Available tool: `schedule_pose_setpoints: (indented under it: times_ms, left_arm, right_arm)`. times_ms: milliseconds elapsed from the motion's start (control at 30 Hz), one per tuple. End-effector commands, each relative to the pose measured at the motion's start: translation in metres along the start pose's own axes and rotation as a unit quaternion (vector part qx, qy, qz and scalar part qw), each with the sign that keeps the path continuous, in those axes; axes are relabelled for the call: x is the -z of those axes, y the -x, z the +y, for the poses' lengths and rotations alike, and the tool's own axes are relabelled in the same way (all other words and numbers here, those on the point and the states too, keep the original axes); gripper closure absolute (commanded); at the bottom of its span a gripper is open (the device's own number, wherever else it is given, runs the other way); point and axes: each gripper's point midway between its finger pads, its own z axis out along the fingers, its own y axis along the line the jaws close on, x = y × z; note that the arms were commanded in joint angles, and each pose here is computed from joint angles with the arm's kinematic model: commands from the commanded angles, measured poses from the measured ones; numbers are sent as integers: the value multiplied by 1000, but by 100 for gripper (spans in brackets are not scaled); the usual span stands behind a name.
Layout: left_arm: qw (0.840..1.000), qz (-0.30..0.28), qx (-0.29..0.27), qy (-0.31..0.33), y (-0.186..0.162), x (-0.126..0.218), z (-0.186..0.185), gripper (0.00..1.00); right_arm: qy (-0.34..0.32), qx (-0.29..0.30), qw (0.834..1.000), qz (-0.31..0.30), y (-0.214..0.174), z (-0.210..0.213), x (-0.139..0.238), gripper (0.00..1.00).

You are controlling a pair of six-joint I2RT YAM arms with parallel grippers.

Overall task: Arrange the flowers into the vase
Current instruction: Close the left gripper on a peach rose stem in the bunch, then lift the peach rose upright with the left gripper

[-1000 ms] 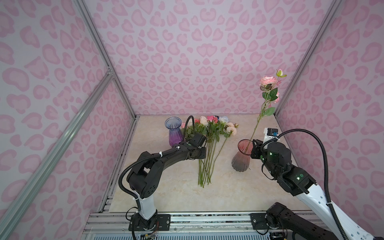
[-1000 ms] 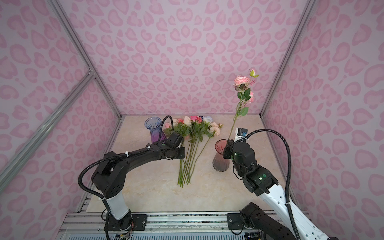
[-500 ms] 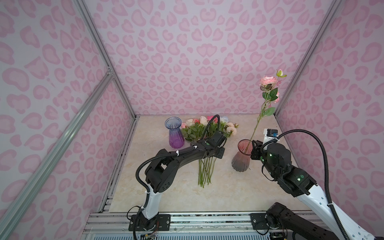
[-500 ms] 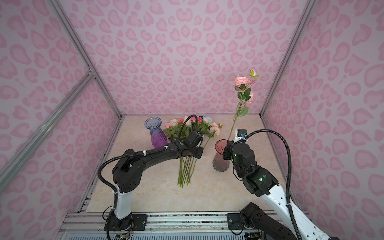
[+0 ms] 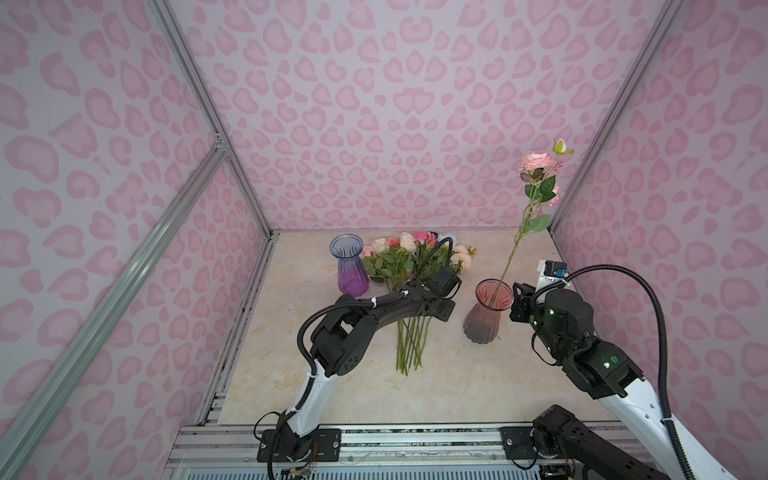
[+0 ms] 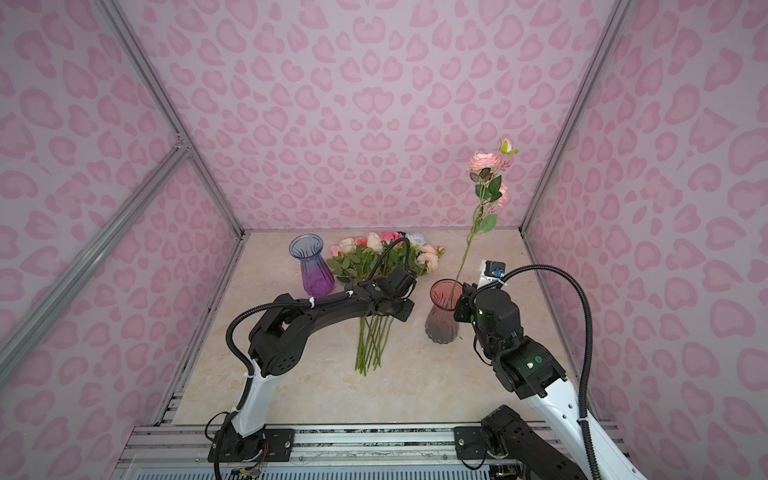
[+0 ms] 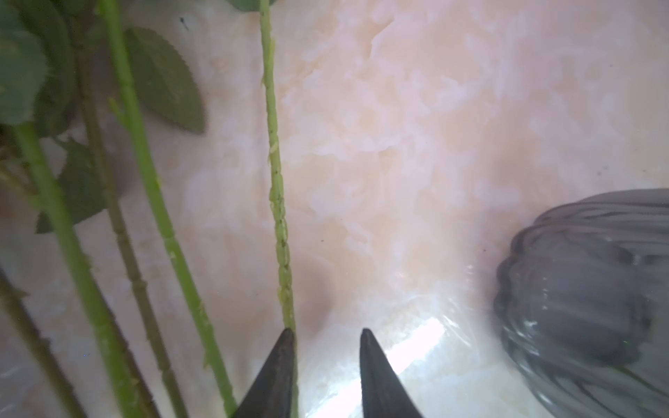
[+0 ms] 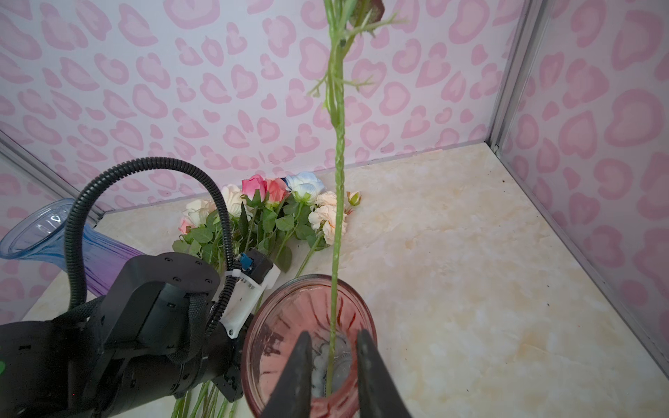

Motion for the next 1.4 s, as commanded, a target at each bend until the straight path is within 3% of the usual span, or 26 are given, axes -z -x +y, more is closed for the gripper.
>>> schedule_pose_setpoints:
  times_ms: [0,233,600,767,900,967,1167,1233,1367]
  left_arm:
    - [999,-18,-14,30,5,5,4,67]
    - [998,-55,-17,22,22,29,-3,61]
    - [999,-3,-30,29,-6,-9,-2,63]
    - [999,-2,-32,25,-7,-6,-3,88]
    - [999,-6,-38,23,-4,-3,-3,90]
    - [999,-2,-39,25,-7,-4,-3,90]
    - [999,8,-40,16,-13,-8,-5,69]
    - [999,11,-40,15,-15,-8,-5,68]
    - [999,10,-39,16,-15,-8,-5,89]
  right_arm:
    - [1,1,1000,2,-2,-1,-1,76]
    - [2,-3,1000,4,-4,-1,-4,76]
    - [0,-5,1000,0,0,-3,1,76]
    - [4,-8,1000,-2,3,-2,2,76]
    - [5,-10,1000,-5,6,-2,4,76]
    - [6,-10,1000,-5,6,-2,5,76]
    - [5,-11,1000,-7,7,-2,6,75]
    - [6,-12,1000,-8,8,-2,7,75]
    - [8,-14,1000,-12,11,-1,9,75]
